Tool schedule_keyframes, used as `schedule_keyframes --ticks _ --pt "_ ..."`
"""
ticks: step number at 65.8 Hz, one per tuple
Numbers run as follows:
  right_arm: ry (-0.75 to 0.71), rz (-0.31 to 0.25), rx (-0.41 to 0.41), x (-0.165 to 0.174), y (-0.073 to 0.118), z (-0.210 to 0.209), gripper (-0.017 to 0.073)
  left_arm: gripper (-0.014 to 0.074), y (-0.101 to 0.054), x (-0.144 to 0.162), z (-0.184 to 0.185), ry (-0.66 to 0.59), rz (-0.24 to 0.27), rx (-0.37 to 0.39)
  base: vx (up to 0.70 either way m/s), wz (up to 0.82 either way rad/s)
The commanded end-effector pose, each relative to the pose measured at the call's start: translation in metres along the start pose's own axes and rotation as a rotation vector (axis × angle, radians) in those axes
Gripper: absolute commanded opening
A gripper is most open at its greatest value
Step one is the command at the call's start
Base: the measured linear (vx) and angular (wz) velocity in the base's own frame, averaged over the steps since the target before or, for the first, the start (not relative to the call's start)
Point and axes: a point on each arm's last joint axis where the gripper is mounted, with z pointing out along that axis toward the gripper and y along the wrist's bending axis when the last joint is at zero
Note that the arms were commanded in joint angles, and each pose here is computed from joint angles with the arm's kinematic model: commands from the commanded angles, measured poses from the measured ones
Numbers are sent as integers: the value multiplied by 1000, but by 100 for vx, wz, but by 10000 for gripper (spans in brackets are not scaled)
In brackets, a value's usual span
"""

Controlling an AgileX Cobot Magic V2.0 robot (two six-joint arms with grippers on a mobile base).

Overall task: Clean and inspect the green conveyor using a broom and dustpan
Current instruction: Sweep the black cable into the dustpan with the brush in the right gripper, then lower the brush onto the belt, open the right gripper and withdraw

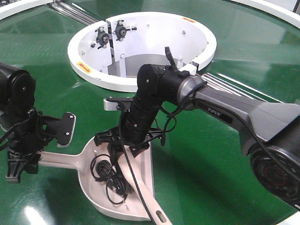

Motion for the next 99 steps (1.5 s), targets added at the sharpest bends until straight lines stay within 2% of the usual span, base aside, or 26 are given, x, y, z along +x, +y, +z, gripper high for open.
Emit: schedule_keyframes --ticks 1,12,22,27,42,52,60,71,81,99 --pt "-46 -24 -39 4 15 -40 -5 -22 -5 -3 -17 -31 5 -19 0 0" --pt "-81 -26 -10 8 16 -56 -5 -22 -5 -3 -17 -31 5 -19 0 0" --pt "-146 -34 91 13 4 -84 -5 -22 -5 -3 -17 -31 5 -19 0 0" --pt "-161 -17 113 21 -5 -97 -5 -22 -5 -3 -17 -31 5 -19 0 0" --pt "-142 79 174 56 -53 -120 -5 -22 -5 -3 -17 -31 5 -19 0 0" --pt "-124 122 216 74 -84 -129 -5 -22 -5 -3 -17 -31 5 -19 0 0" --pt "-100 158 226 81 -104 -127 -5 -22 -5 -3 -17 -31 5 -19 0 0" --pt "-51 175 238 87 -125 -119 -3 -22 -5 -3 -17 -31 5 -19 0 0" --pt "-32 201 238 86 -136 -111 -2 -22 -5 -3 -17 -31 5 -19 0 0" --pt "8 217 237 76 -149 -86 -2 -22 -5 -3 -17 -31 5 -19 0 0"
